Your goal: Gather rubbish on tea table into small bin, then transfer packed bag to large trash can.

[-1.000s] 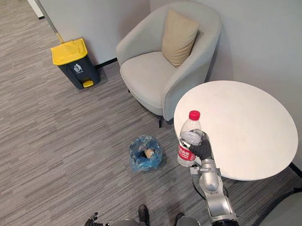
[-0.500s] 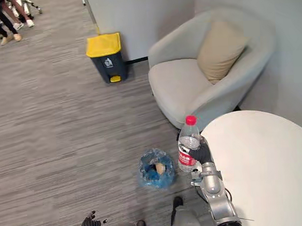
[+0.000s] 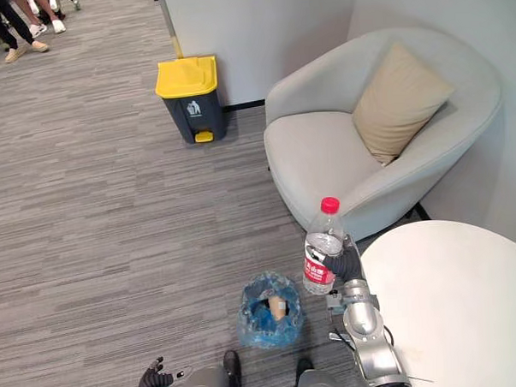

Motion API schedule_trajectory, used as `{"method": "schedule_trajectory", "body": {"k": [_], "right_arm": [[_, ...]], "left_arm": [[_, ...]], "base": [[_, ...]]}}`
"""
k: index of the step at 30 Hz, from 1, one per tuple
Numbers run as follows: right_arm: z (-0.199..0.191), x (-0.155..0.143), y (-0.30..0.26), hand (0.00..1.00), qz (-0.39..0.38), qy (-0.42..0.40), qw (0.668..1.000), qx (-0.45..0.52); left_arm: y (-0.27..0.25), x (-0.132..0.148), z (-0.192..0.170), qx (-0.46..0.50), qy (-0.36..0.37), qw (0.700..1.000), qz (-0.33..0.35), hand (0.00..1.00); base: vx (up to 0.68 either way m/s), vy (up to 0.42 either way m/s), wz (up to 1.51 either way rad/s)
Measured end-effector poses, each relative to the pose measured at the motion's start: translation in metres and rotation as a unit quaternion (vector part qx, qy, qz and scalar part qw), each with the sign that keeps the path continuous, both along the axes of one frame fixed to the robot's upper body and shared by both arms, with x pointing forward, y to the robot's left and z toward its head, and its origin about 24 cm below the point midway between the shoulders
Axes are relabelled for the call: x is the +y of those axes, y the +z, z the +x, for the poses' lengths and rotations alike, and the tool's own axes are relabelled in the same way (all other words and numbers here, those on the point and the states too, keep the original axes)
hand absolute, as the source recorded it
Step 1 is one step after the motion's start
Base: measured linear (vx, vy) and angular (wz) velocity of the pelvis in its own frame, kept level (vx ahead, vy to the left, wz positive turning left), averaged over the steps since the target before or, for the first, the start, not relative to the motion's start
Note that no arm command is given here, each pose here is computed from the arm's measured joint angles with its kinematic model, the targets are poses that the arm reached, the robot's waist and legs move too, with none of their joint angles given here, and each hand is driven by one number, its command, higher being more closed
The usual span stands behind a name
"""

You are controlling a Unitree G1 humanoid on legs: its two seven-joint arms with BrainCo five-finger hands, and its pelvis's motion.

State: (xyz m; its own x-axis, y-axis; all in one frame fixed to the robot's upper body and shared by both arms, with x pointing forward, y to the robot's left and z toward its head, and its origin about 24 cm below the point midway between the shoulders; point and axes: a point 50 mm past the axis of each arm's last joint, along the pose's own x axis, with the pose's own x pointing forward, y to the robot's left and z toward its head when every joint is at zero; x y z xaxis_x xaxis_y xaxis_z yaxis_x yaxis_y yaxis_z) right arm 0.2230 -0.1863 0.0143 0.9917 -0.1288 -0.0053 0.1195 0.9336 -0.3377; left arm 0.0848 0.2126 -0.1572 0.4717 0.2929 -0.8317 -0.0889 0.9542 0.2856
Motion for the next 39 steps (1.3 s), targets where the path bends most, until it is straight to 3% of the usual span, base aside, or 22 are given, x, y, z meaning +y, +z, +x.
{"method": "schedule_trajectory", "body": {"k": [9,19,24,31,34,39], "right_arm": [[0.008,0.02,0.0,1.0,-0.026,0.049,0.998,0.0],[0.074,0.044,0.066,1.0,-0.157,0.127,0.971,-0.125],[0.093,0.048,0.103,1.0,-0.224,0.118,0.948,-0.19],[0.113,0.049,0.162,1.0,-0.249,0.076,0.924,-0.28],[0.12,0.048,0.202,1.0,-0.267,0.057,0.901,-0.337],[0.134,0.045,0.219,1.0,-0.267,0.033,0.901,-0.341]], "left_arm": [[0.001,0.006,0.0,0.002,0.0,1.0,0.008,0.0],[0.04,0.003,0.098,-0.166,0.041,0.985,-0.014,0.0],[0.07,0.0,0.14,-0.259,0.079,0.962,-0.03,0.0],[0.119,-0.001,0.186,-0.38,0.127,0.914,-0.065,0.0],[0.148,-0.004,0.211,-0.433,0.124,0.889,-0.078,0.0],[0.166,-0.005,0.224,-0.464,0.119,0.874,-0.081,0.0]], "base": [[-0.04,0.021,-0.13],[-0.19,0.008,0.12],[-0.2,-0.007,0.12],[-0.08,-0.009,0.1],[-0.03,-0.002,0.05],[0.0,-0.001,0.06]]}}
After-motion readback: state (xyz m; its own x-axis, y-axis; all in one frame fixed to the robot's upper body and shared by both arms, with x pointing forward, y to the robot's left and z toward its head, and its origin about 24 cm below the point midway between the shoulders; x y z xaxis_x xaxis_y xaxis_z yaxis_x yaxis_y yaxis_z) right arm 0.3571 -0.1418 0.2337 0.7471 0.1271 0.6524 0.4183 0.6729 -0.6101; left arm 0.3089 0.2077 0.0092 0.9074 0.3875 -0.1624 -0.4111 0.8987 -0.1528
